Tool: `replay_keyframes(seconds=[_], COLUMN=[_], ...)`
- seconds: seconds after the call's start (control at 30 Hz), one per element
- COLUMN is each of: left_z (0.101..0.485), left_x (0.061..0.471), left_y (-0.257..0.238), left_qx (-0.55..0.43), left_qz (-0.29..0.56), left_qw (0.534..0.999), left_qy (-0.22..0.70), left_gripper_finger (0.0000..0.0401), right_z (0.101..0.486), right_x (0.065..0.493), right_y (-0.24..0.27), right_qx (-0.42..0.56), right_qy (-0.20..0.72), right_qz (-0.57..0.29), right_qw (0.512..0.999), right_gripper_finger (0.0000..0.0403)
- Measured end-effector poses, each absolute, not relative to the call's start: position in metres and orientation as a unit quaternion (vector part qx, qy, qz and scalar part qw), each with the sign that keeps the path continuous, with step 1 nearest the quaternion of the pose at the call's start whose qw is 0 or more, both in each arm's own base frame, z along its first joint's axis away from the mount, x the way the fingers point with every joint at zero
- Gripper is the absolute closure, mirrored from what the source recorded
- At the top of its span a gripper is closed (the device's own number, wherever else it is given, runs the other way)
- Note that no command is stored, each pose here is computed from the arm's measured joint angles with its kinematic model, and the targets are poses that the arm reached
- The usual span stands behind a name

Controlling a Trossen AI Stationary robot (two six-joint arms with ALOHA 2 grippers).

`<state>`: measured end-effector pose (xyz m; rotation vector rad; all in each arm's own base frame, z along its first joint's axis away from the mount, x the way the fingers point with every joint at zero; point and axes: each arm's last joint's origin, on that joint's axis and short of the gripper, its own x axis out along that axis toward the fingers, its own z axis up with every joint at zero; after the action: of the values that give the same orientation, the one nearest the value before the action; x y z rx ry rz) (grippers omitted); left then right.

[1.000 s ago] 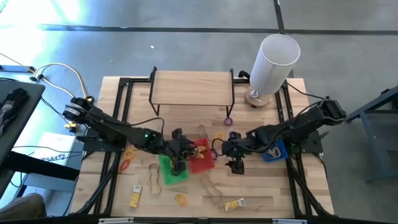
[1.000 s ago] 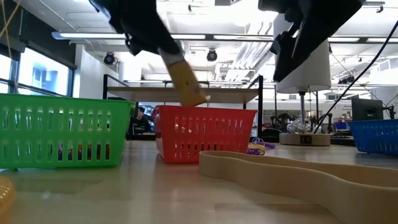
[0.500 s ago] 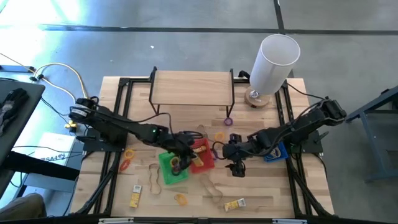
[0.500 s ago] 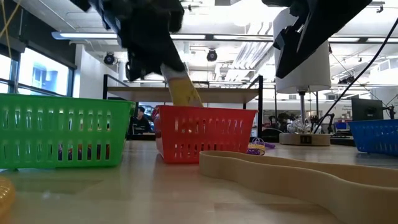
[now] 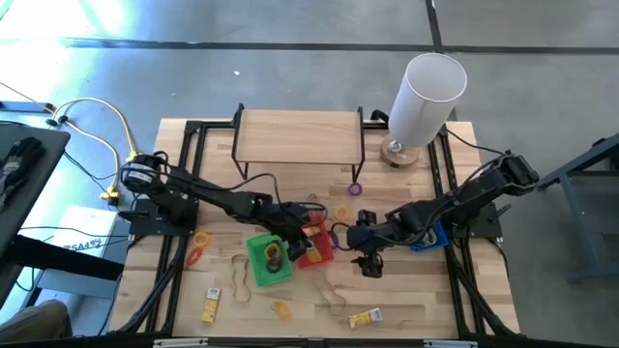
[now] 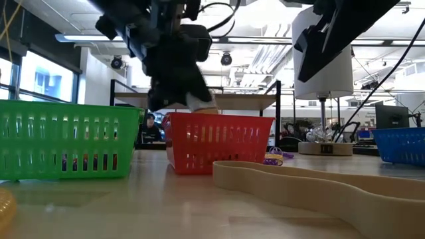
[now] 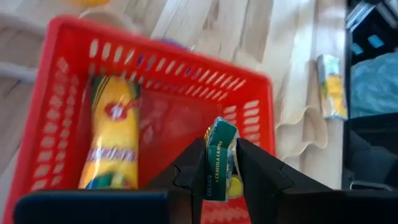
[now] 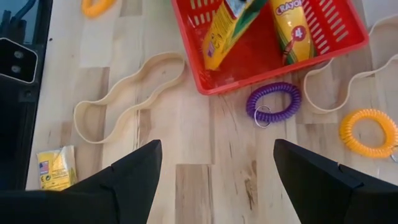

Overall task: Pick & Place Office Desk Supplies
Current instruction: Put the yellow crayon box into the red bin

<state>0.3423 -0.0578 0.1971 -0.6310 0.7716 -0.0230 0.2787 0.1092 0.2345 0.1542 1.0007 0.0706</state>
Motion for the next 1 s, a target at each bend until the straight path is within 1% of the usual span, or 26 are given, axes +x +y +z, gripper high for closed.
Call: replay_keyframes(seconds=[0.1, 0.5, 0.7, 0.8, 1.0], left_z=[0.198, 0.198, 0.199, 0.199, 0.199], left_x=[0.344, 0.345, 0.345, 0.345, 0.345], left_y=[-0.058, -0.054, -0.056, -0.056, -0.056], left_qx=[-0.289, -0.250, -0.250, -0.275, -0.269], left_qz=[-0.016, 0.017, 0.013, 0.025, 0.016], left_qw=[0.887, 0.905, 0.905, 0.900, 0.900], left_qy=[0.359, 0.344, 0.343, 0.339, 0.343], left_gripper_finger=[0.0324, 0.0324, 0.0324, 0.0324, 0.0324], right_z=[0.234, 0.234, 0.234, 0.234, 0.234], right_x=[0.279, 0.277, 0.275, 0.274, 0.274], right_y=[0.110, 0.114, 0.119, 0.120, 0.120], right_qx=[0.073, 0.072, 0.068, 0.066, 0.066], right_qy=[0.479, 0.480, 0.481, 0.481, 0.481], right_qz=[0.034, 0.040, 0.047, 0.050, 0.050], right_qw=[0.874, 0.873, 0.873, 0.873, 0.873], right_gripper_finger=[0.0105, 0.0105, 0.0105, 0.0105, 0.0105])
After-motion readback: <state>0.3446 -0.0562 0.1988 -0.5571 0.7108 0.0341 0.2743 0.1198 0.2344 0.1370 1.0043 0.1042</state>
